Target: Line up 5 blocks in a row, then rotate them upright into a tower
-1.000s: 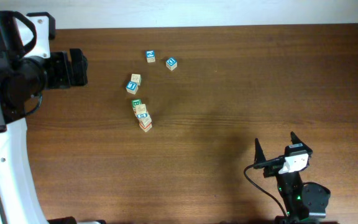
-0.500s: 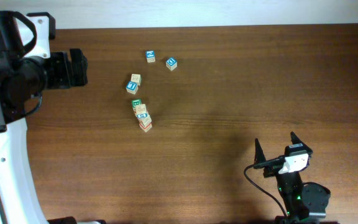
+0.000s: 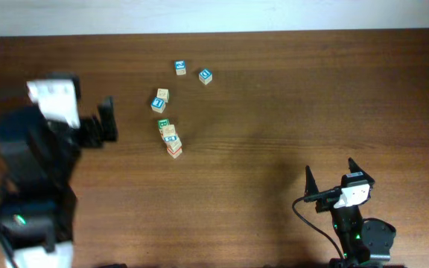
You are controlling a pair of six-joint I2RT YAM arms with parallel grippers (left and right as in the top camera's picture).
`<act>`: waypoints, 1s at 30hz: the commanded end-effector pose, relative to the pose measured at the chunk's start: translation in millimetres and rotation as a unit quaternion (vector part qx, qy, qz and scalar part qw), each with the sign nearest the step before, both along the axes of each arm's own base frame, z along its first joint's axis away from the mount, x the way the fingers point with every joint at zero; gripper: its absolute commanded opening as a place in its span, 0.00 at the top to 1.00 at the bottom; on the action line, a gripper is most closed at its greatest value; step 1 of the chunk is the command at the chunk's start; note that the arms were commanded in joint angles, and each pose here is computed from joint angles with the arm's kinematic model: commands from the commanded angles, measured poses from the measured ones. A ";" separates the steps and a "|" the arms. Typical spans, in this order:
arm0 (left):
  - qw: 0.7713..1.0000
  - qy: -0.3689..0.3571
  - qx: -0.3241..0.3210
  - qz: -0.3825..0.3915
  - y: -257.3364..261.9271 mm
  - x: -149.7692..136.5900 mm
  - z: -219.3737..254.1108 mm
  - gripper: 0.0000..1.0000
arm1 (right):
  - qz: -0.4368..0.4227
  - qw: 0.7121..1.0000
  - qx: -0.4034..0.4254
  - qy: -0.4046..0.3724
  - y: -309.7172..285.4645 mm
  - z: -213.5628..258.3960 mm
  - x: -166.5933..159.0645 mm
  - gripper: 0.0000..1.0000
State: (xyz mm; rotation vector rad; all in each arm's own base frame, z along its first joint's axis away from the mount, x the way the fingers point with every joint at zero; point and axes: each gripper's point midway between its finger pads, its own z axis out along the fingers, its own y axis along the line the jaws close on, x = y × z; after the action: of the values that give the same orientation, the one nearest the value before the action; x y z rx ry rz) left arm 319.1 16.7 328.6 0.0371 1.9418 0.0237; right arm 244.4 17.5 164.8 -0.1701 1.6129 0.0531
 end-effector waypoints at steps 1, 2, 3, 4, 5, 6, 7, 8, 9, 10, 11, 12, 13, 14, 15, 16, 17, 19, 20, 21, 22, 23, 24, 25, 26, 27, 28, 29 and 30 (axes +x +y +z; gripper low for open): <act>0.998 -0.051 0.040 -0.011 -1.1 -27.3 -49.4 0.01 | -0.009 1.000 0.000 0.001 -3.6 -2.9 0.5 0.02; 0.996 -0.069 0.050 -0.015 -2.6 -33.5 -59.3 0.01 | -0.009 1.000 0.000 0.001 -3.5 -2.9 0.5 0.02; 0.994 -0.086 0.060 -0.018 -3.7 -39.1 -73.5 0.01 | -0.009 1.000 0.000 0.001 -3.5 -2.9 0.5 0.02; 0.991 -0.107 0.076 -0.024 -5.9 -45.9 -84.7 0.01 | -0.009 1.000 0.000 0.001 -3.5 -3.0 0.5 0.02; 0.988 -0.119 0.090 -0.035 -8.9 -49.1 -91.9 0.01 | -0.009 1.000 0.000 0.001 -3.5 -2.9 0.5 0.02; 0.985 -0.131 0.106 -0.044 -11.6 -52.9 -100.3 0.01 | -0.009 1.000 0.000 0.001 -3.5 -3.0 0.5 0.02; 0.982 -0.139 0.116 -0.049 -13.2 -56.0 -106.0 0.01 | -0.009 1.000 0.000 0.001 -3.5 -2.9 0.5 0.02; 0.980 -0.151 0.124 -0.049 -13.7 -59.9 -112.2 0.01 | -0.009 1.000 0.000 0.001 -3.5 -3.0 0.5 0.02; 0.977 -0.161 0.134 -0.049 -13.9 -63.7 -118.3 0.01 | -0.009 1.000 0.000 0.001 -3.6 -2.9 0.5 0.02; 0.974 -0.167 0.147 -0.051 -14.3 -66.5 -123.3 0.01 | -0.009 1.000 0.000 0.001 -3.5 -2.9 0.5 0.02; 0.971 -0.172 0.155 -0.052 -14.4 -68.3 -126.7 0.01 | -0.009 1.000 0.000 0.001 -3.5 -3.0 0.5 0.02; 0.968 -0.177 0.168 -0.054 -14.7 -70.4 -132.1 0.01 | -0.009 1.000 0.000 0.001 -3.5 -2.9 0.5 0.02; 0.966 -0.180 0.175 -0.054 -14.8 -71.7 -137.0 0.01 | -0.009 1.000 0.000 0.001 -3.5 -3.0 0.5 0.02; 0.965 -0.181 0.182 -0.055 -14.9 -72.2 -140.7 0.01 | -0.009 1.000 0.000 0.001 -3.5 -3.0 0.5 0.02; 0.964 -0.179 0.187 -0.057 -15.0 -72.6 -147.8 0.01 | -0.009 1.000 0.000 0.001 -3.5 -3.0 0.5 0.02; 0.964 -0.175 0.190 -0.058 -14.9 -72.7 -154.6 0.01 | -0.009 1.000 0.000 0.001 -3.5 -2.9 0.5 0.02; 0.967 -0.164 0.187 -0.062 -16.1 -73.4 -164.4 0.01 | -0.009 1.000 0.000 0.001 -3.5 -2.9 0.5 0.02; 0.970 -0.156 0.174 -0.069 -19.7 -73.6 -168.5 0.01 | -0.009 1.000 0.000 0.001 -3.5 -3.0 0.5 0.02; 0.970 -0.157 0.174 -0.070 -20.9 -73.6 -168.6 0.01 | -0.009 1.000 0.000 0.001 -3.5 -2.9 0.5 0.02; 0.969 -0.157 0.174 -0.072 -21.8 -73.6 -168.5 0.01 | -0.009 1.000 0.000 0.001 -3.5 -2.9 0.5 0.02; 0.969 -0.158 0.174 -0.072 -21.7 -73.6 -167.9 0.01 | -0.009 1.000 0.000 0.001 -3.5 -2.9 0.5 0.02; 0.969 -0.158 0.174 -0.072 -21.7 -73.5 -168.1 0.01 | -0.009 1.000 0.000 0.001 -3.5 -3.0 0.5 0.02; 0.969 -0.158 0.174 -0.072 -21.7 -73.6 -167.9 0.01 | -0.009 1.000 0.000 0.001 -3.5 -2.9 0.5 0.02; 0.969 -0.158 0.174 -0.072 -21.7 -73.6 -167.9 0.01 | -0.009 1.000 0.000 0.001 -3.5 -2.9 0.5 0.02; 0.969 -0.158 0.174 -0.072 -21.7 -73.6 -167.9 0.01 | -0.009 1.000 0.000 0.001 -3.5 -2.9 0.5 0.02; 0.969 -0.158 0.174 -0.072 -21.7 -73.6 -167.9 0.01 | -0.009 1.000 0.000 0.001 -3.5 -2.9 0.5 0.02; 0.969 -0.158 0.174 -0.072 -21.7 -73.6 -167.9 0.01 | -0.009 1.000 0.000 0.001 -3.5 -2.9 0.5 0.02; 0.969 -0.158 0.174 -0.072 -21.7 -73.6 -167.9 0.01 | -0.009 1.000 0.000 0.001 -3.5 -2.9 0.5 0.02; 0.969 -0.158 0.174 -0.072 -21.7 -73.6 -167.9 0.01 | -0.009 1.000 0.000 0.001 -3.5 -2.9 0.5 0.02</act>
State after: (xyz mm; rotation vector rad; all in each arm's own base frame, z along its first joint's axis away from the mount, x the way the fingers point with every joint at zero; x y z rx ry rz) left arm 245.8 -2.6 161.2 0.3646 1.6022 0.2568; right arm 244.4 17.5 164.7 -0.1701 1.6129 0.0531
